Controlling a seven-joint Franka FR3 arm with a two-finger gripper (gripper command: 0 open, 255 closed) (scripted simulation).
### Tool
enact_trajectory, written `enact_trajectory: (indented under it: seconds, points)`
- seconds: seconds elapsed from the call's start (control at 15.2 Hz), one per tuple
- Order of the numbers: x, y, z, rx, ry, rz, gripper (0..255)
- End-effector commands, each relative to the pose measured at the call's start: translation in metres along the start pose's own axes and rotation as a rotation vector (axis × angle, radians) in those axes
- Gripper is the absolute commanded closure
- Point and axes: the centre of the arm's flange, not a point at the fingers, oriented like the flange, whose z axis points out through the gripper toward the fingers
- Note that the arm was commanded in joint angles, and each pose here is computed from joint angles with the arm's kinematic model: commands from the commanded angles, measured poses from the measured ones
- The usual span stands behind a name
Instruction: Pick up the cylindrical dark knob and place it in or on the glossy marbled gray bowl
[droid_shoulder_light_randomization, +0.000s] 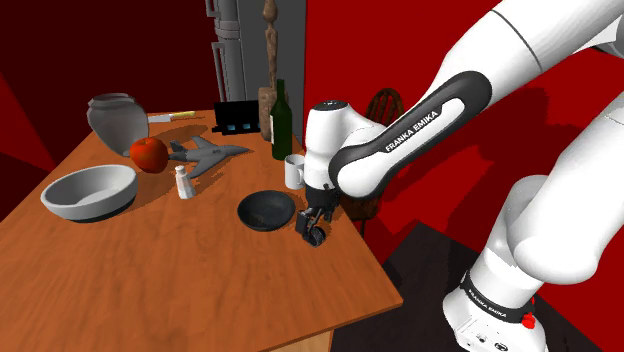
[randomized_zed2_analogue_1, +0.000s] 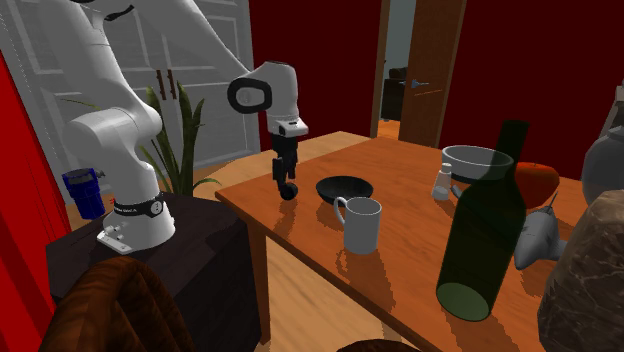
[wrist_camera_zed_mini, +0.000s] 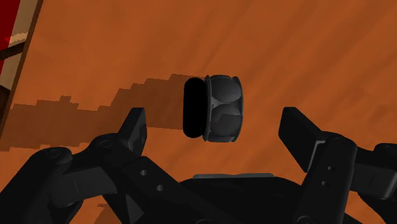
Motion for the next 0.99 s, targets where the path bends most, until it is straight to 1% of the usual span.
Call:
enact_trajectory:
  seconds: [0.0, 0.2, 0.66, 0.73, 0.92]
  points:
    - [-0.001, 0.001, 0.011, 0.000, 0.000, -0.001, 0]
    - [-0.001, 0.001, 0.025, 0.000, 0.000, -0.001, 0]
    - [-0.001, 0.001, 0.024, 0.000, 0.000, -0.001, 0]
    - [-0.001, 0.001, 0.024, 0.000, 0.000, -0.001, 255]
    - [-0.001, 0.001, 0.024, 0.000, 0.000, -0.001, 255]
